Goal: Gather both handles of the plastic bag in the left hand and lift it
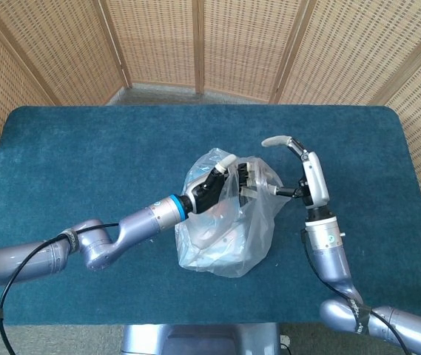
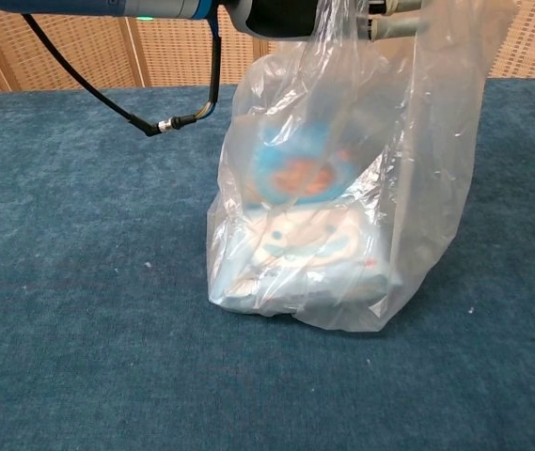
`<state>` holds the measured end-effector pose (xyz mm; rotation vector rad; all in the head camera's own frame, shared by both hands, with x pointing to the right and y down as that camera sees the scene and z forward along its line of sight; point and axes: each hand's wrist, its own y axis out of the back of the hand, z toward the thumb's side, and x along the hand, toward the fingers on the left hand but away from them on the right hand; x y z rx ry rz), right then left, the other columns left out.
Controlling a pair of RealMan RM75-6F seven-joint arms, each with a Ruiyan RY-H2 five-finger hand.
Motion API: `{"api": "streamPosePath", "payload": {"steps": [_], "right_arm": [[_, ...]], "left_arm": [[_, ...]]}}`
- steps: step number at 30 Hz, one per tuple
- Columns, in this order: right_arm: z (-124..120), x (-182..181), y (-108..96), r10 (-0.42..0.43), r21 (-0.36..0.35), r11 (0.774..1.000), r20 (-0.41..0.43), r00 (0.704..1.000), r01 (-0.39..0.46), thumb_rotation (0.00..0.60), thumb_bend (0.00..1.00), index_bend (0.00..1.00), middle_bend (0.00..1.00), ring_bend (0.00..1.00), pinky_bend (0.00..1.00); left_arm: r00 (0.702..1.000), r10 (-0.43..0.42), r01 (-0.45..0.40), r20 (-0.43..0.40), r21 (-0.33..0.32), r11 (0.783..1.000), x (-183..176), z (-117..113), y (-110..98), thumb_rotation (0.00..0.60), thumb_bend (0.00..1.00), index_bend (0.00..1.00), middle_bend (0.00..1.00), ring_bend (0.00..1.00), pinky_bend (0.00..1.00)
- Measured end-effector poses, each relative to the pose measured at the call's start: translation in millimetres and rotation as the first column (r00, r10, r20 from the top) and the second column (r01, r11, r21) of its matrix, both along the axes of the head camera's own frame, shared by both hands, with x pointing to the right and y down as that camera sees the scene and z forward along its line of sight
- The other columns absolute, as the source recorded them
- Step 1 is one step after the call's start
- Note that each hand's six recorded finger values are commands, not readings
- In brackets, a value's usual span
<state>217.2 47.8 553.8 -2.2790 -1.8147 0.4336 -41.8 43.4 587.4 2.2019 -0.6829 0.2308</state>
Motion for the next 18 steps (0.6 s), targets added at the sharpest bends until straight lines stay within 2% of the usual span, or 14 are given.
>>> {"api": "streamPosePath", "payload": {"steps": [18], "right_arm": [[2.8,5.1,3.6,0.001,-0.002,1.0,-0.03,1.0,-0.001,0.585,0.1,0.35,0.35,0.27,0.16]], "left_arm": [[0.998,-0.044,0.044,-0.043,0.001,0.999,-4.9,-9.3,-6.7,0.0,0.21,0.19,0.22,0.17,0.21]]}}
